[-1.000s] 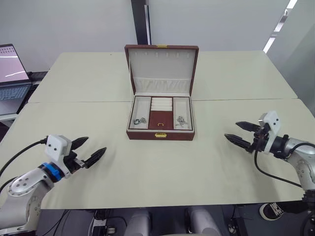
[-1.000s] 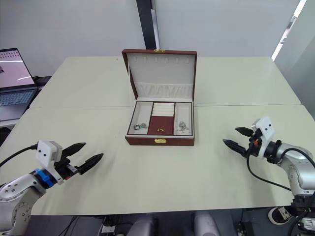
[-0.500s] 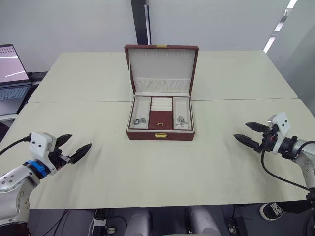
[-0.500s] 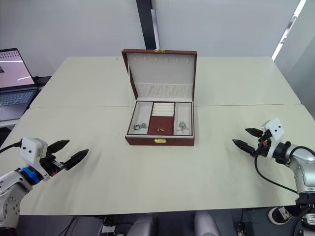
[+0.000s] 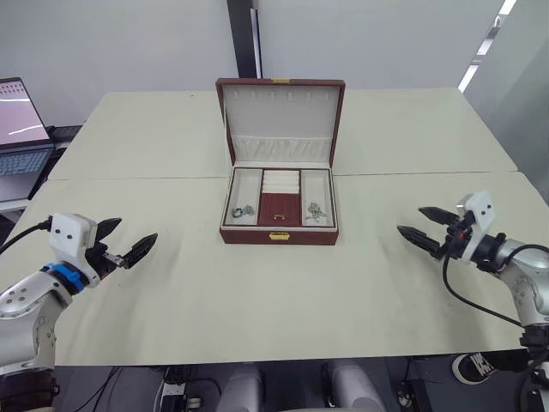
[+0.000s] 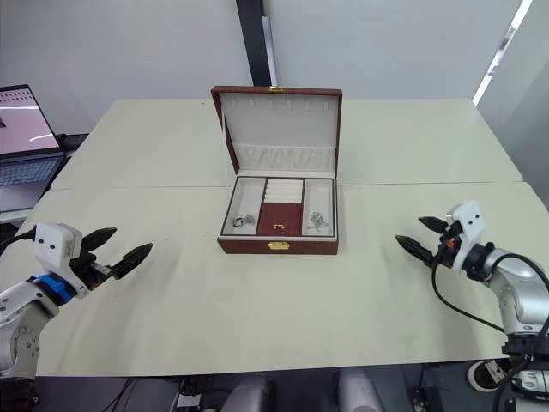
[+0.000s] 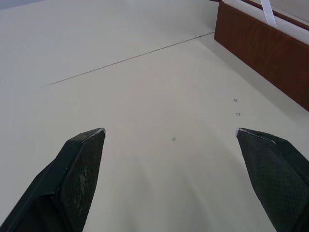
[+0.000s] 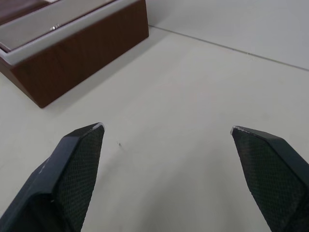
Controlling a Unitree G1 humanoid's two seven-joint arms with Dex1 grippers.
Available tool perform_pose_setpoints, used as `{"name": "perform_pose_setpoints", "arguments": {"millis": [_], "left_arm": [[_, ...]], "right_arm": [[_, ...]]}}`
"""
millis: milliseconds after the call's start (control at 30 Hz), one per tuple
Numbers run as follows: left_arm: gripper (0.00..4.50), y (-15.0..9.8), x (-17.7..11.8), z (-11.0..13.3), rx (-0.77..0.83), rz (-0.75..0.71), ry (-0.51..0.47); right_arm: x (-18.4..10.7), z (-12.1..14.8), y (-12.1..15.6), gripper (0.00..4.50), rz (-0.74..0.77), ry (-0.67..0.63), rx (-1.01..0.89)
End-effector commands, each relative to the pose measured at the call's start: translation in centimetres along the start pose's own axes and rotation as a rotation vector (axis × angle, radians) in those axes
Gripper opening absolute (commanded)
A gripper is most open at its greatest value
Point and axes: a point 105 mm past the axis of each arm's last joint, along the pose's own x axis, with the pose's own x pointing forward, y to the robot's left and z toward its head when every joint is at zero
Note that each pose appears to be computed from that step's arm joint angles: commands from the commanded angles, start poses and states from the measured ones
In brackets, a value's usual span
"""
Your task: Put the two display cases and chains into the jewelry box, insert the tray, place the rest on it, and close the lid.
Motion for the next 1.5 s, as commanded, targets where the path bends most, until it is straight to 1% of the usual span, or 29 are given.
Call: {"name": "perform_pose_setpoints", "arguments": {"millis": [33,100,133,200,267,367,400,433,500,533,767,1000,1100,1200,1333,1500], "left_arm": [[4.32,-0.4,1.5,0.6,0.017,-0.010,-0.015],[3.96,-0.5,2.6,0.9,0.017,-0.004,-0.027],[3.59,-0.7,3.3,1.0,0.011,-0.010,-0.032],[2.97,-1.6,4.7,1.0,-0.002,-0.038,-0.035],[2.35,-2.4,6.2,0.9,-0.006,-0.057,-0.033],[1.44,-2.6,6.9,0.8,-0.005,-0.060,-0.030],[1.04,-3.2,7.9,1.0,-0.015,-0.076,-0.036],[0.81,-3.7,8.7,1.1,-0.022,-0.088,-0.041],[0.15,-5.7,10.6,1.5,-0.039,-0.135,-0.053],[0.00,-6.3,11.1,1.6,-0.044,-0.150,-0.057],[0.00,-9.5,12.9,2.1,-0.066,-0.245,-0.080],[0.00,-10.0,12.8,2.0,-0.074,-0.289,-0.070],[0.00,-10.6,12.3,1.8,-0.086,-0.333,-0.062],[0.00,-11.5,11.2,1.5,-0.100,-0.404,-0.049],[0.00,-12.4,9.8,1.4,-0.115,-0.455,-0.035],[0.00,-13.6,7.7,0.7,-0.119,-0.499,0.007]], "right_arm": [[2.1,1.7,1.4,4.08,0.037,-0.047,-0.039],[3.3,1.7,2.1,3.64,0.058,-0.044,-0.053],[4.1,1.8,2.4,3.21,0.064,-0.045,-0.057],[5.6,2.0,2.7,2.52,0.066,-0.048,-0.062],[7.0,2.2,2.6,1.99,0.051,-0.048,-0.069],[7.8,2.2,2.4,1.28,0.036,-0.044,-0.078],[8.5,2.1,2.1,0.95,0.018,-0.031,-0.092],[9.1,2.1,2.0,0.77,0.005,-0.021,-0.104],[10.5,2.2,2.4,0.28,0.011,-0.019,-0.119],[10.8,2.3,2.6,0.04,0.017,-0.022,-0.123],[12.0,2.9,4.1,0.01,0.075,-0.052,-0.117],[12.1,2.6,6.0,0.01,0.158,-0.051,-0.094],[11.7,2.4,6.8,0.01,0.206,-0.048,-0.079],[11.0,2.2,8.1,0.01,0.273,-0.044,-0.055],[10.1,1.9,9.1,0.01,0.310,-0.032,-0.039],[8.8,1.3,10.2,0.01,0.337,-0.017,-0.013]]}}
